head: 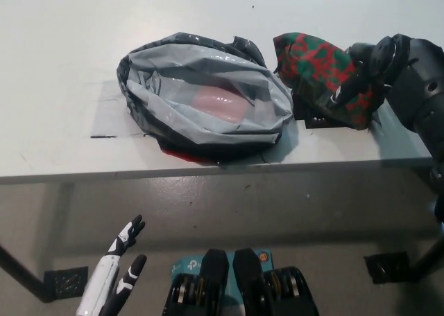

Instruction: The robot uses its right hand to pick up a bag of coffee beans and puts it in the black plastic bag, then the robot grabs the top of the bag and lifts it.

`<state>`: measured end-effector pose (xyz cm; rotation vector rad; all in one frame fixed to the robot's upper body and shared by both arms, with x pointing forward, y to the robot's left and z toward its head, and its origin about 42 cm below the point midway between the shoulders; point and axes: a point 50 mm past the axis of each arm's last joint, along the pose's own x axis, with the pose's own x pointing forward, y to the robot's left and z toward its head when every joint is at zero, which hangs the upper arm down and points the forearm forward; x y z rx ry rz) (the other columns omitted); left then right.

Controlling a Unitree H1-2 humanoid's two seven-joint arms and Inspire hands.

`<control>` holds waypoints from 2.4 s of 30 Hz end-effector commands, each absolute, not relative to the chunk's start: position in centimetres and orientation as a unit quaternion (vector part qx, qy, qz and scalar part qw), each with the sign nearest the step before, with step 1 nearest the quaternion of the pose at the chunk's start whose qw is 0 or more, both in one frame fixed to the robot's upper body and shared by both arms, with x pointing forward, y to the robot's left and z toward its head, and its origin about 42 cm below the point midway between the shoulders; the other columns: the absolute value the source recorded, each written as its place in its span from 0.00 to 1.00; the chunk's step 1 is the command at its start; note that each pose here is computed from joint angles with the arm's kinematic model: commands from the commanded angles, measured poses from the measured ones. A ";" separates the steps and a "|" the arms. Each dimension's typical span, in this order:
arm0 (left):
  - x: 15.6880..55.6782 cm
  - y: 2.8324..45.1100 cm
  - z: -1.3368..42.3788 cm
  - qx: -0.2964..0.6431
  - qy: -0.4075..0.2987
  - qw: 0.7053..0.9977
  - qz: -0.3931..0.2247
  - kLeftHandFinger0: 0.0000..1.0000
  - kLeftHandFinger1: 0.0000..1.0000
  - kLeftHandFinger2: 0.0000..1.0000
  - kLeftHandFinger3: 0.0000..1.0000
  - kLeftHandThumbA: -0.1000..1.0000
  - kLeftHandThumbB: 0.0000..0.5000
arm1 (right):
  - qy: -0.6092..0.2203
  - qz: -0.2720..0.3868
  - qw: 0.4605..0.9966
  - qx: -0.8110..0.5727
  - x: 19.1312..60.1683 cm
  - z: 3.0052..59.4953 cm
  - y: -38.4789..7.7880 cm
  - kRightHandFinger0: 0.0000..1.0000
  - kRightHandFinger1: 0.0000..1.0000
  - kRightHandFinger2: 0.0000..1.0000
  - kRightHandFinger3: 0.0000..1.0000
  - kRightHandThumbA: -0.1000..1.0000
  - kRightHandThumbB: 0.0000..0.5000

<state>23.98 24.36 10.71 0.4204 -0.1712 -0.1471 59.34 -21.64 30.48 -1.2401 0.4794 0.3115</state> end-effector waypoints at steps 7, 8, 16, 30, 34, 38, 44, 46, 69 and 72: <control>24.6 24.2 11.8 0.211 -0.112 0.967 -0.088 1.00 1.00 1.00 1.00 1.00 0.48 | 0.209 0.200 0.795 -0.533 59.4 31.3 -18.9 1.00 1.00 1.00 1.00 1.00 1.00; 24.6 24.2 11.9 0.213 -0.113 0.966 -0.088 1.00 1.00 1.00 1.00 1.00 0.48 | 0.209 0.205 0.791 -0.537 59.3 31.2 -18.7 1.00 1.00 1.00 1.00 1.00 1.00; 25.0 24.2 12.1 0.210 -0.118 0.966 -0.094 1.00 1.00 1.00 1.00 1.00 0.45 | 0.156 0.165 0.813 -0.536 58.9 28.5 -17.4 1.00 1.00 1.00 0.74 0.04 0.64; 25.1 24.4 12.2 0.221 -0.118 0.963 -0.095 1.00 1.00 1.00 1.00 1.00 0.38 | 0.132 0.125 0.891 -0.416 58.4 26.1 -20.0 0.00 0.21 0.51 0.30 0.00 0.34; 25.2 24.4 12.3 0.230 -0.114 0.962 -0.096 1.00 1.00 1.00 1.00 1.00 0.39 | 0.149 0.117 0.946 -0.262 57.9 24.6 -21.3 0.03 0.51 0.91 0.84 0.00 0.33; 25.3 24.4 12.2 0.226 -0.113 0.963 -0.097 1.00 1.00 1.00 1.00 1.00 0.39 | 0.160 0.105 0.971 -0.143 57.6 23.7 -21.9 0.05 0.54 0.97 0.95 0.00 0.36; 25.3 24.4 12.1 0.217 -0.114 0.964 -0.099 1.00 1.00 1.00 1.00 0.98 0.35 | 0.199 0.124 0.950 0.208 56.4 21.2 -22.5 0.00 0.27 0.71 0.70 0.00 0.34; 25.3 24.4 12.1 0.216 -0.114 0.965 -0.099 1.00 1.00 1.00 1.00 0.98 0.36 | 0.202 0.124 0.944 0.227 56.2 20.9 -22.4 0.00 0.22 0.66 0.72 0.00 0.34; 25.5 24.6 11.9 0.218 -0.116 0.963 -0.106 1.00 1.00 1.00 1.00 0.93 0.28 | 0.137 0.161 0.866 0.454 56.5 22.9 -20.1 0.00 0.14 0.59 1.00 0.00 0.25; 25.5 24.6 11.9 0.219 -0.115 0.963 -0.107 1.00 1.00 1.00 1.00 0.93 0.28 | 0.118 0.179 0.875 0.434 57.0 24.8 -20.3 0.00 0.14 0.53 0.95 0.00 0.26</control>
